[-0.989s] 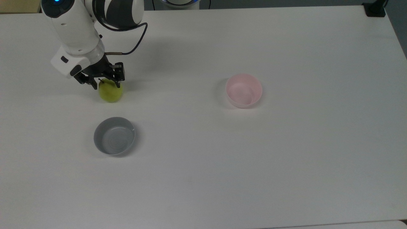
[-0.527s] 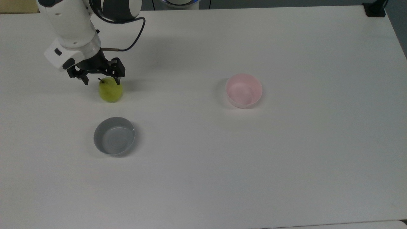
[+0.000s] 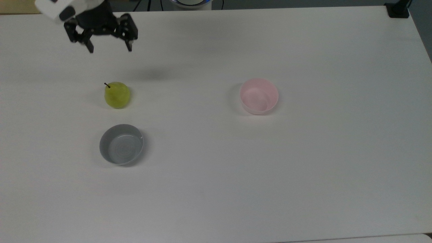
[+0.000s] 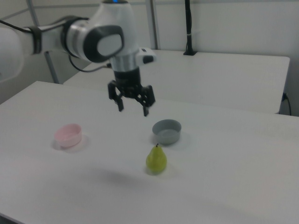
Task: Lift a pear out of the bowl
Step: 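Open the gripper, release the pear, and raise the gripper away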
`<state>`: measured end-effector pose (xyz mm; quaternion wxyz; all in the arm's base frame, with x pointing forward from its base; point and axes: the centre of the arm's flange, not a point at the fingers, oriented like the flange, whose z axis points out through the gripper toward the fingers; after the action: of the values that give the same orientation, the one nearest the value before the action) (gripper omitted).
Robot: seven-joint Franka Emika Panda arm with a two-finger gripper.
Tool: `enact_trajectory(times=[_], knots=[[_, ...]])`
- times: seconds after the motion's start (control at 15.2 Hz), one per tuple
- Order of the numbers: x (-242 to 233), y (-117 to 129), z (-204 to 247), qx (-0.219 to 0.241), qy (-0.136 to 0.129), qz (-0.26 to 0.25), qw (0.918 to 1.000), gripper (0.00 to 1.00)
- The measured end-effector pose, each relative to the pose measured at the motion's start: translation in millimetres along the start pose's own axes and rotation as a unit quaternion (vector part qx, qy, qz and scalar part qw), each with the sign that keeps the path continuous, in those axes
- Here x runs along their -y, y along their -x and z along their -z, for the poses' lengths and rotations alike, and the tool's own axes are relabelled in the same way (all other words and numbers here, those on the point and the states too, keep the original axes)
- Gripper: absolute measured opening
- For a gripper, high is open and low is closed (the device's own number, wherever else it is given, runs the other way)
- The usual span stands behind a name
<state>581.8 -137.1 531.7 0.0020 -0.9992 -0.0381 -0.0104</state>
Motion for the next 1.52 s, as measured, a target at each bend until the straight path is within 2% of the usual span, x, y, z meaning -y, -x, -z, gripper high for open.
enact_trajectory(times=[0.33,0.53,0.86,1.12,1.52], knots=[[67,25,62,0.012,-0.006,-0.034,0.9993,1.0],[98,32,83,0.004,-0.005,-0.026,0.9996,1.0],[131,21,79,-0.01,-0.005,-0.002,0.9999,1.0],[133,4,66,-0.036,-0.003,0.0,0.9994,1.0],[132,3,64,-0.036,-0.01,-0.006,0.9993,1.0]])
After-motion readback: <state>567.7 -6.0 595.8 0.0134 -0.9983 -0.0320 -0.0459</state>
